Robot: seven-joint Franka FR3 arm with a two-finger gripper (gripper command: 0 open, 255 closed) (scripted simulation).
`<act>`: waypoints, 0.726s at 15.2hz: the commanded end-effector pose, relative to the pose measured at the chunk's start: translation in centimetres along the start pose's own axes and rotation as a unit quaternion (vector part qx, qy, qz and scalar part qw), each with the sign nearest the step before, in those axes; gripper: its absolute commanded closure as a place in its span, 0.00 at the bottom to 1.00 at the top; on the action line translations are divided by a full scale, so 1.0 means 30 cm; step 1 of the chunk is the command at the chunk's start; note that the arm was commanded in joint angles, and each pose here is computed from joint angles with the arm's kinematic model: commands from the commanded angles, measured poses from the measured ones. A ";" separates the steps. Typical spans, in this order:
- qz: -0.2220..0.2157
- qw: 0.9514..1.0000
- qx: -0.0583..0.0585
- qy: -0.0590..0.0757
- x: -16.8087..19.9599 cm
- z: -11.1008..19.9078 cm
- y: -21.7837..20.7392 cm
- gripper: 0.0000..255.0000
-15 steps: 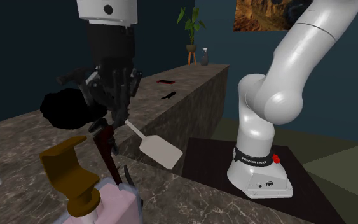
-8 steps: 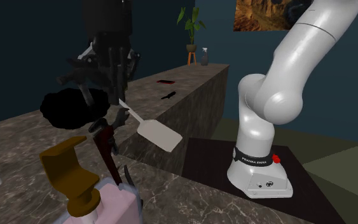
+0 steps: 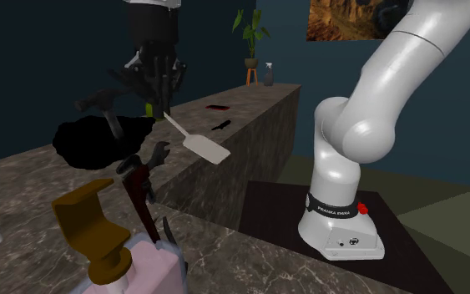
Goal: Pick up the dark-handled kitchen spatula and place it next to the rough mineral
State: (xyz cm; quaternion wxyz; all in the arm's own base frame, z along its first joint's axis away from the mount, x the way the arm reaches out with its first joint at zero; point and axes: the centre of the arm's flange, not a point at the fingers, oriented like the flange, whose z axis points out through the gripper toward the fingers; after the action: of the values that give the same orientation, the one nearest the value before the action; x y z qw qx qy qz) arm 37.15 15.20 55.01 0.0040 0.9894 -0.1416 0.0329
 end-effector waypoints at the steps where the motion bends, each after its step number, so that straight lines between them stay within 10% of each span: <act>1: -0.001 1.000 0.000 0.000 0.065 0.008 0.073 1.00; 11: -0.001 1.000 0.000 0.000 0.333 0.025 0.422 1.00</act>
State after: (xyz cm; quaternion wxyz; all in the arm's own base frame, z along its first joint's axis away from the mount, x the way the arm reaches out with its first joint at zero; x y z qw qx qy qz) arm 42.78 1.57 54.96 0.0042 0.9894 -0.1415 0.0328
